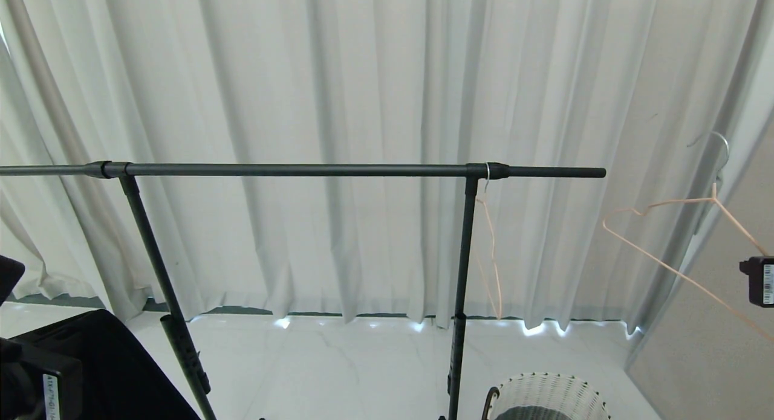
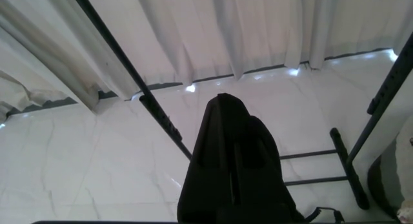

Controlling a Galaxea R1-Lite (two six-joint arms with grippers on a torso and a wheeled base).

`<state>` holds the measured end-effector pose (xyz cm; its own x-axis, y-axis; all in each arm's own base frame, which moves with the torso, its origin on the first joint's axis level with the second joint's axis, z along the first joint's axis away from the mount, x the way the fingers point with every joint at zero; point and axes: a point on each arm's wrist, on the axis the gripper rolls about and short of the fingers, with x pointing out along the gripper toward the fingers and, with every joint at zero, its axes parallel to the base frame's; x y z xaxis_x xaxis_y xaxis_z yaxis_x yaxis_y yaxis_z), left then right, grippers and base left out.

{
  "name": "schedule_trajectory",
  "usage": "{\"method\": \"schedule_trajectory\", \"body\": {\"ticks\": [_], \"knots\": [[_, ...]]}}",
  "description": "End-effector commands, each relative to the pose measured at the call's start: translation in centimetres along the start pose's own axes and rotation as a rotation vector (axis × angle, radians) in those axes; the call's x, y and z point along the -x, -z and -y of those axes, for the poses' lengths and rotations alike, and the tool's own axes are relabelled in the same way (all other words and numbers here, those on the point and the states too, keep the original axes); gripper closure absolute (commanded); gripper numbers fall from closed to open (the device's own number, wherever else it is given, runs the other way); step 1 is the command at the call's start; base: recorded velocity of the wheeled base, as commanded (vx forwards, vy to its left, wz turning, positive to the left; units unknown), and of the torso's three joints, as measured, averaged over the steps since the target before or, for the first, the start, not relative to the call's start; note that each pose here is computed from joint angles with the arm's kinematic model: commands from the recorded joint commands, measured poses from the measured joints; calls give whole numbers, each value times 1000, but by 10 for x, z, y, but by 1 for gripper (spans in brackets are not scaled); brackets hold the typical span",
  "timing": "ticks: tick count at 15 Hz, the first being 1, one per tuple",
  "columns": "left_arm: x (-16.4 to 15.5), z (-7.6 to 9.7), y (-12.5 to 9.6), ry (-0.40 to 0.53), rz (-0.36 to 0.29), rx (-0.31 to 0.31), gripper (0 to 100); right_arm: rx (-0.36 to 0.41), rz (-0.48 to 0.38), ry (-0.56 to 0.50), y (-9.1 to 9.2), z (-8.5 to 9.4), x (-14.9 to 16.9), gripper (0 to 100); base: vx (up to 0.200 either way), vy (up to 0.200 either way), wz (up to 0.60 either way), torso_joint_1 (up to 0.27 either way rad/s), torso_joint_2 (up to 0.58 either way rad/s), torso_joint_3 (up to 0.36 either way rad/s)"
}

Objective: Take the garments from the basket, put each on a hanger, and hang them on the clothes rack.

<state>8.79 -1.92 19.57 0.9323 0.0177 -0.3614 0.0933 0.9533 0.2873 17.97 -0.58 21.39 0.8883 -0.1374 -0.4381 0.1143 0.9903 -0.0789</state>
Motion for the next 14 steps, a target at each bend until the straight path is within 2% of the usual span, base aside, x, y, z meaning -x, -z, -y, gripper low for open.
{"method": "schedule_trajectory", "body": {"ticks": [1,8,14], "knots": [[1,0,-1,-2,5,1,100,-2,35,0,3,1,14,100,-200,0,0,7,7,-2],[1,0,0,-1,3,2,100,-5,73,-4,12,3,33,100,-200,0,0,-2,0,4],[0,0,3,-4,-6,0,100,15,95,-47,11,-3,39,100,0,0,0,0,0,0]]}}
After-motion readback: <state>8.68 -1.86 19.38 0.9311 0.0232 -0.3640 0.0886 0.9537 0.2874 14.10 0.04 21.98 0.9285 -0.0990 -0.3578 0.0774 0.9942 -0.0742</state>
